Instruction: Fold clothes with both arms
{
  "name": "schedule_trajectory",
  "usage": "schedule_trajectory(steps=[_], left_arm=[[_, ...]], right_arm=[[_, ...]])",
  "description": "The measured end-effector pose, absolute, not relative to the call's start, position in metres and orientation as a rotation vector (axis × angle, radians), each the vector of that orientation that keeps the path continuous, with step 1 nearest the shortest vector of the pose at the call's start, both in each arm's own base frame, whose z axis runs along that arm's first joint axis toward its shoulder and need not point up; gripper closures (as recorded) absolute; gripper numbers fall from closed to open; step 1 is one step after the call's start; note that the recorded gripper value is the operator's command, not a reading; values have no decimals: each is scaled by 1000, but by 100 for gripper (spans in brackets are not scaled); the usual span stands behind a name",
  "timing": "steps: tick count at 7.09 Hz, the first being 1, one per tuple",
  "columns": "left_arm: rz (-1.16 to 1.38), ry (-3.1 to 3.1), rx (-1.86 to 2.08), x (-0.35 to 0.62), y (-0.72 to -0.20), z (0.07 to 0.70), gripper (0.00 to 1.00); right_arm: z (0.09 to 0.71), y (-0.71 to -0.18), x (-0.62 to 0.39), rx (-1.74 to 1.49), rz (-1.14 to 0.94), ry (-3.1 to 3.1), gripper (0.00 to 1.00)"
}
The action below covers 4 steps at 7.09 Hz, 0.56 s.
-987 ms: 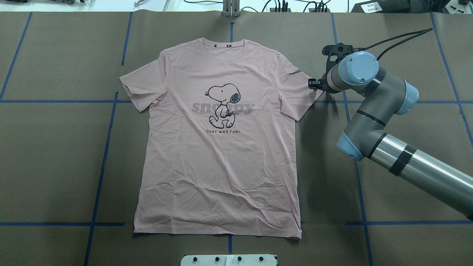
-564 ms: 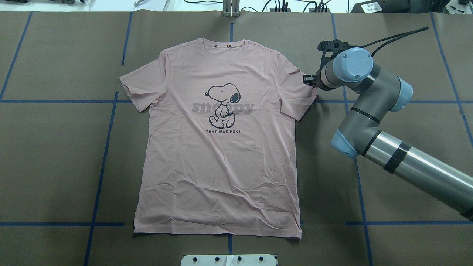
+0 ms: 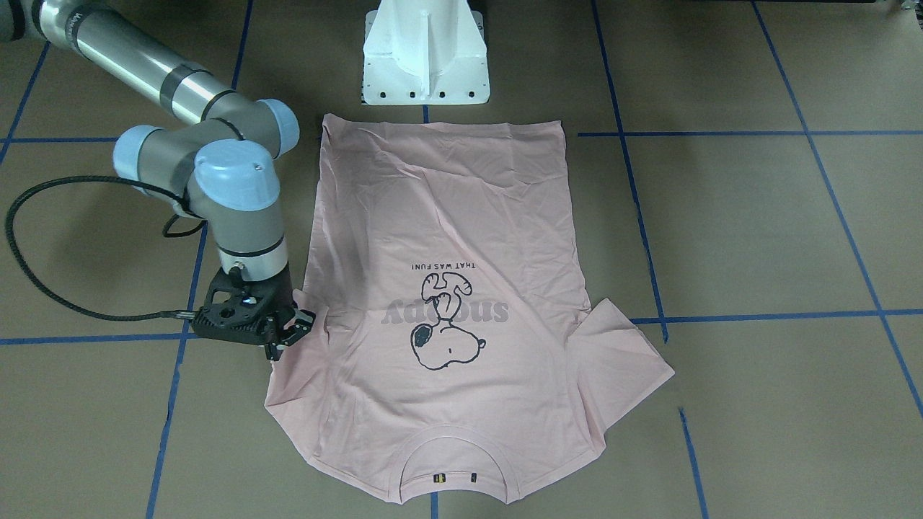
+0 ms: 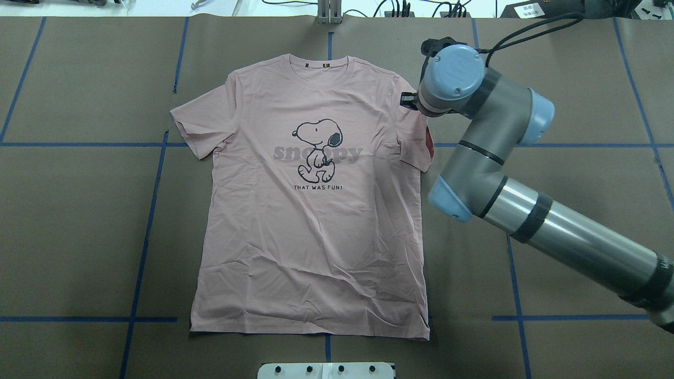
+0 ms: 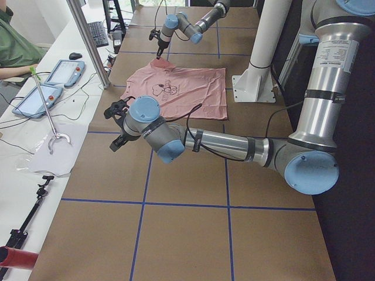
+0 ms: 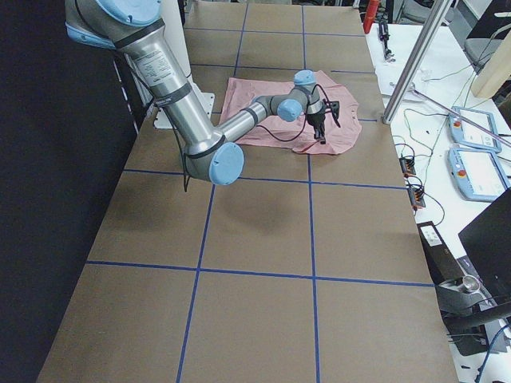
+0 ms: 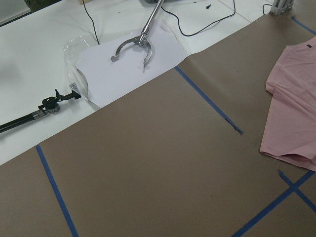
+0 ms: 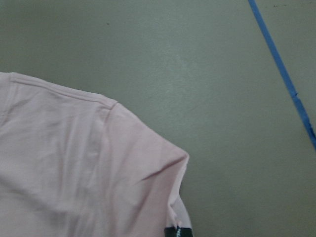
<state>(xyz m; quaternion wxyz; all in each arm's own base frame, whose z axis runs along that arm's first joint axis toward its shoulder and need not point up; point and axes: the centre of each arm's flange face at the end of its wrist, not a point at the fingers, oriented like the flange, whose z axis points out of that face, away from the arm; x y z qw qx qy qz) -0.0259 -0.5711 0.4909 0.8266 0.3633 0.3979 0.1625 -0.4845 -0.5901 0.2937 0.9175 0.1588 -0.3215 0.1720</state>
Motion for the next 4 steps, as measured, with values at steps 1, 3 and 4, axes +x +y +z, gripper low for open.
schedule_trajectory(steps=[1,3,4], left_arm=[[344,846,770,-26,-571,491,0],[343,847,770,-26,-571,491,0],[343,847,770,-26,-571,491,0]], right_arm=[[267,-592,-520,327,389,-640,100],[238,-587,-571,361,409,-619,76],[231,-580,-583,375,400,-637,10]])
